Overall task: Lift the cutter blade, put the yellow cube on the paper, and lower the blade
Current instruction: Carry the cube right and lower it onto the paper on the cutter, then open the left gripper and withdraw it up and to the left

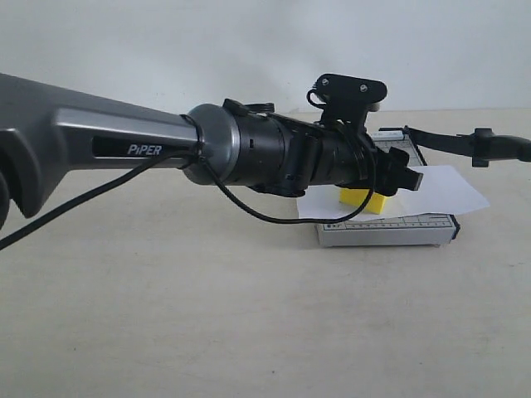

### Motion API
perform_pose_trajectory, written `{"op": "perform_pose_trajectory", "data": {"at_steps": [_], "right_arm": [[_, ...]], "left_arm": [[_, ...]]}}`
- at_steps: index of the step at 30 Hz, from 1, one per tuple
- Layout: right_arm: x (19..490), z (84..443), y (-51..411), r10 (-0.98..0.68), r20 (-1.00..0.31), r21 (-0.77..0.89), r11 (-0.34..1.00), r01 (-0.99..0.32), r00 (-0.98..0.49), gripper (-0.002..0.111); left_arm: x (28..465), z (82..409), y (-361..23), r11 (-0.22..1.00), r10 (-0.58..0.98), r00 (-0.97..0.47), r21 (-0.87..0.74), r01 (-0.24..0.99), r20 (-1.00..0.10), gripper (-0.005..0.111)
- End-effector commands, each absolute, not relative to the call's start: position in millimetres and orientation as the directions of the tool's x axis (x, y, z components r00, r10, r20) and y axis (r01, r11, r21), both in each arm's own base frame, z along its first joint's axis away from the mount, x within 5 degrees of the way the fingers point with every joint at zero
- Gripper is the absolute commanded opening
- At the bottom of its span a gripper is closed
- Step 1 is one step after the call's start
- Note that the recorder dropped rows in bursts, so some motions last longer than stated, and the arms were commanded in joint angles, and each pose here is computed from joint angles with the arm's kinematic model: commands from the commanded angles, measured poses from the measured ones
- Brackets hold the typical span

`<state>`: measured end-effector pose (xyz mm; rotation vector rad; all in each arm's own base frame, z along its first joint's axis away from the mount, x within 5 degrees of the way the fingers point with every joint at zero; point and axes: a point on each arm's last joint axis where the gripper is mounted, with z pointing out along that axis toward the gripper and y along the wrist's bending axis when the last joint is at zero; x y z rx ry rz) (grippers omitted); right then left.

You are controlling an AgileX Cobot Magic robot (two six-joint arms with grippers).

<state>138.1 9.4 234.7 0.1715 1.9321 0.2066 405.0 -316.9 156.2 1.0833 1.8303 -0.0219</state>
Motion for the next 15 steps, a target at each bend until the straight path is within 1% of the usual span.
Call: {"op": "perform_pose_trajectory", "data": {"at_steps": [1, 7, 11, 15], "right_arm": [[138, 234, 9, 0.208, -0.912, 0.215, 0.976, 0.019, -0.354, 0.000], [138, 235, 9, 0.206, -0.914, 0.213, 0.977, 0.019, -0.349, 0.000], [138, 235, 9, 0.206, -0.914, 0.213, 0.977, 0.019, -0.349, 0.000], [138, 235, 9, 0.206, -0.914, 0.213, 0.977, 0.019, -0.349, 0.000]], "left_arm": [[402, 180, -317, 0.611, 0.636, -0.100, 0.420, 0.671, -0.765, 0.073], [398, 219, -314, 0.625, 0.606, -0.047, 0.438, 0.646, -0.794, 0.073], [392, 245, -308, 0.603, 0.621, 0.019, 0.494, 0.626, -0.783, 0.073], [384, 265, -299, 0.612, 0.622, 0.036, 0.513, 0.602, -0.783, 0.073]]}}
